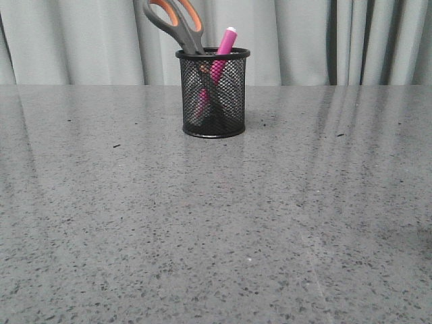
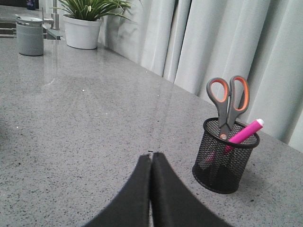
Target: Put pen and scissors into bin
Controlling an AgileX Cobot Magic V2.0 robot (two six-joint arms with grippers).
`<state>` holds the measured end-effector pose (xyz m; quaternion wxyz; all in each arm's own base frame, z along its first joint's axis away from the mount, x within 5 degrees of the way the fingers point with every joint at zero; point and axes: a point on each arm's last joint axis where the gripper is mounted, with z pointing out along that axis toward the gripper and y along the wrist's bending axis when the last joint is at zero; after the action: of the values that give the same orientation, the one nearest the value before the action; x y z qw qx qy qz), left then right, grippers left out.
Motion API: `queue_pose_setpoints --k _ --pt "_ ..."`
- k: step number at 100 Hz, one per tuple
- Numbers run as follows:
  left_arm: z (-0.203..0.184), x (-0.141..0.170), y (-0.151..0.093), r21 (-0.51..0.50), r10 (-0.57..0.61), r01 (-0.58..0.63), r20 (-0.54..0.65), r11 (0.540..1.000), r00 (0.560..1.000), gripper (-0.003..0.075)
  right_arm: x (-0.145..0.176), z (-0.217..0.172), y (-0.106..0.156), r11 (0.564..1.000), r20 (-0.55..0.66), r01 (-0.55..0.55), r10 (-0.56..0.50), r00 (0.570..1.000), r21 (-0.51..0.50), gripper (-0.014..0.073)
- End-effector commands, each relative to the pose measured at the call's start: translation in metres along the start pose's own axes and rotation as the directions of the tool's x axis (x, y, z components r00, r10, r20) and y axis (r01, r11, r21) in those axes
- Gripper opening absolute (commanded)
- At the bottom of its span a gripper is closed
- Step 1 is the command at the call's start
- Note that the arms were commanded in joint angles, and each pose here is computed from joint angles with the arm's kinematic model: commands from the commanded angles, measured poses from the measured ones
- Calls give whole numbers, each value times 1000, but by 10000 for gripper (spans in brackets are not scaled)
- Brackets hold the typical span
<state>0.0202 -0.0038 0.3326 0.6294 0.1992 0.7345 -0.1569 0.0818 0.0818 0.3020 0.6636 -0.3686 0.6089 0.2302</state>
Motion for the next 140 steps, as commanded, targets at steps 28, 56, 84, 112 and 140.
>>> queue_pose_setpoints --k 28,56,84,112,140 --pt "13 4 -3 12 -10 9 57 1000 998 -20 -9 -1 -2 1000 32 -16 15 999 12 -65" --pt "42 58 -5 -87 202 -187 205 978 958 -20 -9 -1 -2 1000 32 -16 15 999 12 -65" --pt "58 120 8 -262 -69 127 222 957 973 -20 -9 -1 -2 1000 32 -16 15 999 12 -65" --pt "58 147 5 -295 -203 193 -4 936 979 -20 -9 -1 -2 1000 32 -16 15 999 12 -65" --pt "56 146 3 -284 -221 219 22 934 975 -20 -9 -1 -2 1000 31 -16 15 999 13 -65"
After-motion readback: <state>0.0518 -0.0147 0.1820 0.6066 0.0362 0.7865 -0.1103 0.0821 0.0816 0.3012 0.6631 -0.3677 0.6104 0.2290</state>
